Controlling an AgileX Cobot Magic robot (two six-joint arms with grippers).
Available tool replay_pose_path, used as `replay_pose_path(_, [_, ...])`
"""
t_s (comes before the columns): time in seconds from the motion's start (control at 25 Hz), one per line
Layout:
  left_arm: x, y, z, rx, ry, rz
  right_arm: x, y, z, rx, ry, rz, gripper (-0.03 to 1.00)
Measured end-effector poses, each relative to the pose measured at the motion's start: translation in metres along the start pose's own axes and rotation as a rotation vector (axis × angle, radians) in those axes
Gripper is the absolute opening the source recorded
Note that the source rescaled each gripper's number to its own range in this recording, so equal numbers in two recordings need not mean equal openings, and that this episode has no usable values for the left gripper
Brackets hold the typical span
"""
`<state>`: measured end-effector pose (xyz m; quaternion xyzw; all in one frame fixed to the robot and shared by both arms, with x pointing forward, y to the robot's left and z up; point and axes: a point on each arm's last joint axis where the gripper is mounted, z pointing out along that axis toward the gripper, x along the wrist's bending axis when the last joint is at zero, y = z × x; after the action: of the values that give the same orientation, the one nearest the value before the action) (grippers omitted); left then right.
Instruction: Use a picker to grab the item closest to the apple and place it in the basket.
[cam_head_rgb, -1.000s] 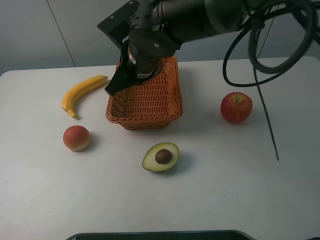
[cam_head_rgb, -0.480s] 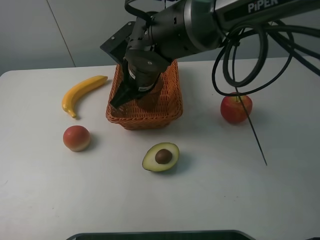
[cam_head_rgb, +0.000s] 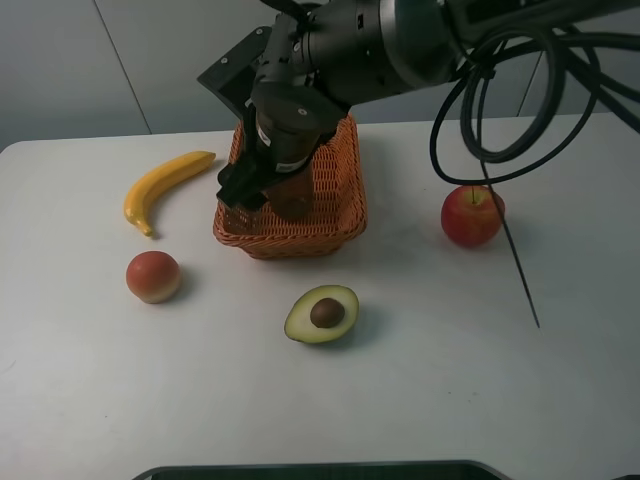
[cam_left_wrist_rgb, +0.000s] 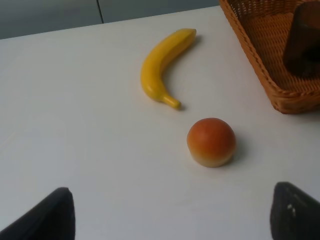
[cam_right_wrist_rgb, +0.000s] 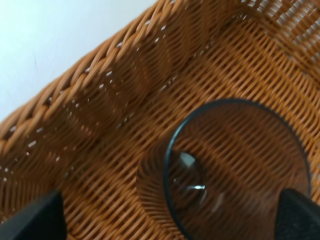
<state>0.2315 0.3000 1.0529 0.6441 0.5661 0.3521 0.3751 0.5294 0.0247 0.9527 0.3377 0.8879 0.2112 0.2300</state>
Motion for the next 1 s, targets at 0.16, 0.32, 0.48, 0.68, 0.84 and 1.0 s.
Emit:
replay_pose_path(0.16, [0.0, 0.0, 0.0, 0.0, 0.0, 0.0, -0.006, 0.006, -0.016, -0.025, -0.006, 0.015, 0.96])
replay_pose_path(0.32, [0.0, 0.0, 0.0, 0.0, 0.0, 0.0, -0.013, 0.01, -0.035, -0.035, -0.024, 0.033, 1.0])
replay_pose_path(0.48, [0.0, 0.0, 0.0, 0.0, 0.0, 0.0, -0.021, 0.013, -0.057, -0.036, -0.033, 0.071, 1.0])
replay_pose_path(0.68, [0.0, 0.0, 0.0, 0.0, 0.0, 0.0, -0.033, 0.016, -0.087, -0.047, -0.029, 0.13, 1.0])
replay_pose_path(0.84, [0.0, 0.0, 0.0, 0.0, 0.0, 0.0, -0.059, 0.004, -0.105, -0.038, -0.044, 0.194, 1.0])
replay_pose_path(1.0, [0.0, 0.0, 0.0, 0.0, 0.0, 0.0, -0.093, -0.023, -0.119, 0.03, -0.1, 0.269, 1.0])
